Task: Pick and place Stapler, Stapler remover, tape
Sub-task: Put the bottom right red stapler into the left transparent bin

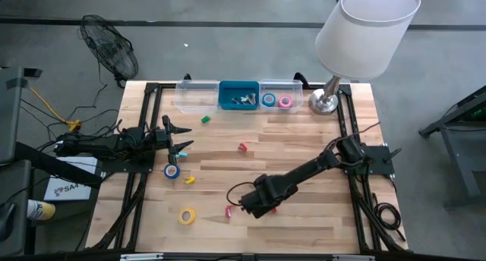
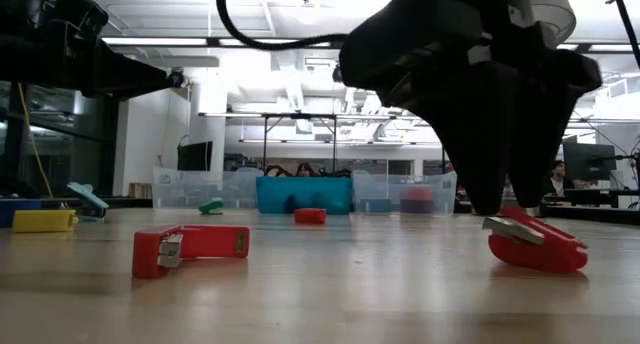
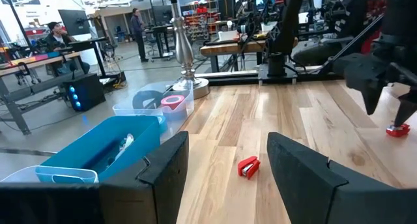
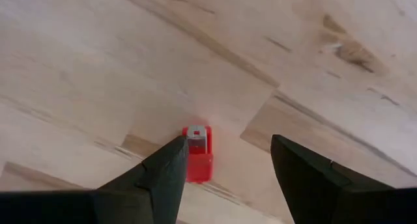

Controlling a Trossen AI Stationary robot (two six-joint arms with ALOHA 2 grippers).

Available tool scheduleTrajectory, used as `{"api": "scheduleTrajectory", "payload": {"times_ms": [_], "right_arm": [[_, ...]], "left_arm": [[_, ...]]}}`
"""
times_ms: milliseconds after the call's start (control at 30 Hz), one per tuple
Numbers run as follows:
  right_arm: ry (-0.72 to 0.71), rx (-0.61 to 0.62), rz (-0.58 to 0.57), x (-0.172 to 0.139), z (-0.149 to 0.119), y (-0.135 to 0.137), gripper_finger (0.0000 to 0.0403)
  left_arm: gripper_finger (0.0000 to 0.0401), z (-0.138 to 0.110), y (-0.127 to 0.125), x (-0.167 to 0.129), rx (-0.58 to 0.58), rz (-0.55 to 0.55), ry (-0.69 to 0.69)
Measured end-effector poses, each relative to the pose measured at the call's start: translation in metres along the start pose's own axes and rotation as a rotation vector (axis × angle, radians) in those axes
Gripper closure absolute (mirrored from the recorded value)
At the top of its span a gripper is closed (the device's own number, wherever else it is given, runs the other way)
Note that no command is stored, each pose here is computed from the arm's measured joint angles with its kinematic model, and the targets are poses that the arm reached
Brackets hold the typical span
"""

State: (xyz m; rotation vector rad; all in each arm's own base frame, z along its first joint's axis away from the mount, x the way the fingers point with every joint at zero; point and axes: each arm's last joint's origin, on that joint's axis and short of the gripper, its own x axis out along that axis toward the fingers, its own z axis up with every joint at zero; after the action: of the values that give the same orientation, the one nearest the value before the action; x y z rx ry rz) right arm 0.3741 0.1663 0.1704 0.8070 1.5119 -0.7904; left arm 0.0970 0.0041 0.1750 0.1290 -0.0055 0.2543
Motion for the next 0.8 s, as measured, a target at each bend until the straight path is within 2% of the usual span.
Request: {"api": "scheduleTrajectory", "payload": {"times_ms": [167,367,600,800], "right_arm": [[-0.04,-0.038,0.006,0.001,-0.007,0.002,0.019],[-0.061,-0.171,0.002,0.001,-0.011,0.003,0.0191],[-0.059,-0.273,0.001,0.003,-0.032,0.005,0.0191],[-0.161,-0.364,0.003,-0.01,-0.05,0.002,0.0191]], "left_arm": [[0.0196,0.0,0.0,0.0,0.0,0.0,0.0],[0.0196,0.0,0.0,0.0,0.0,0.0,0.0],[0.0196,0.0,0.0,0.0,0.0,0.0,0.0],[0.0196,0.0,0.0,0.0,-0.001,0.0,-0.001]]}}
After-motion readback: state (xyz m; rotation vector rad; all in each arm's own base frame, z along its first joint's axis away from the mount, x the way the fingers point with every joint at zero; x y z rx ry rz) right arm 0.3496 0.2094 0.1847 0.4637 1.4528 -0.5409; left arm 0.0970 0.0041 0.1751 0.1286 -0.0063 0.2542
